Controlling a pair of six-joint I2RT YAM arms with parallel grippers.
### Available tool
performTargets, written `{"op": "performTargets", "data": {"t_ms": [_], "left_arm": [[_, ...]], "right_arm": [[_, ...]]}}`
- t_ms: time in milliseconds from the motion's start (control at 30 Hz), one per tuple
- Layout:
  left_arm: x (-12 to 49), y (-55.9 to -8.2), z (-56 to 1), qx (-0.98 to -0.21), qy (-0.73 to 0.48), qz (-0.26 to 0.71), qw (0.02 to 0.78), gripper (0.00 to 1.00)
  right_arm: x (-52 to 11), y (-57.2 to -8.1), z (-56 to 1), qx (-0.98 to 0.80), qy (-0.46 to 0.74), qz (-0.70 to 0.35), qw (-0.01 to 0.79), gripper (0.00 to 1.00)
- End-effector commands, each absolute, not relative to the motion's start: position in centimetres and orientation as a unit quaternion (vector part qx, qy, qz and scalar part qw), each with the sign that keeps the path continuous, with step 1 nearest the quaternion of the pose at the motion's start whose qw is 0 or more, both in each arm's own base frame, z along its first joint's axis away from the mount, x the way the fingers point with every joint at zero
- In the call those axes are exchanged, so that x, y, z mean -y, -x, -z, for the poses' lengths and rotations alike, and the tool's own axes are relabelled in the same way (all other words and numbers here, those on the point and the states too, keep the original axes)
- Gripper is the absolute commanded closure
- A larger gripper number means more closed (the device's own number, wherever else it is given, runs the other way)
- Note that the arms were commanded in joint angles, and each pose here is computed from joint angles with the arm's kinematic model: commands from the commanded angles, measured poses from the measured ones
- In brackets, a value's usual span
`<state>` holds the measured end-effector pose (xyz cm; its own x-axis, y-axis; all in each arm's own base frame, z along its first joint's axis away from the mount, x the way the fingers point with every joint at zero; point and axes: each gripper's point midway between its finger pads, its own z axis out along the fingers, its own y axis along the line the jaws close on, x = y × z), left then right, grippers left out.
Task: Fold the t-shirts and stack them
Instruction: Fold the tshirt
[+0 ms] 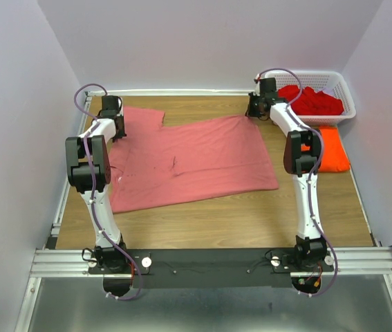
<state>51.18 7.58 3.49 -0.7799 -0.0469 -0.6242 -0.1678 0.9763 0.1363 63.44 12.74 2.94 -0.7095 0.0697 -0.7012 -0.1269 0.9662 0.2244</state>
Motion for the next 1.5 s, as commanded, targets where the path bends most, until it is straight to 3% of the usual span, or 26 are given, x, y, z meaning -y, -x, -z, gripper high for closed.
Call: {"op": "performTargets", "data": {"t_ms": [0,833,1467], "left_arm": [[-7.6,-52.3,-6.4,-0.927,0.057,-0.078,0.361,1.00],[-7.0,-50.6,-9.7,-0.913,0.062,-0.058,0.399,1.00],[-6.8,-48.6,-12.4,-0.903,0.081,-0.046,0.419,1.00]], "right_arm": [[-12.2,-61.3,-3.5,-0.928,0.002,-0.132,0.347,0.99],[-10.8,-59.3,-9.0,-0.920,-0.022,-0.149,0.363,0.99],[-11.3,-54.9,-10.6,-0.922,-0.035,-0.196,0.332,1.00]]}}
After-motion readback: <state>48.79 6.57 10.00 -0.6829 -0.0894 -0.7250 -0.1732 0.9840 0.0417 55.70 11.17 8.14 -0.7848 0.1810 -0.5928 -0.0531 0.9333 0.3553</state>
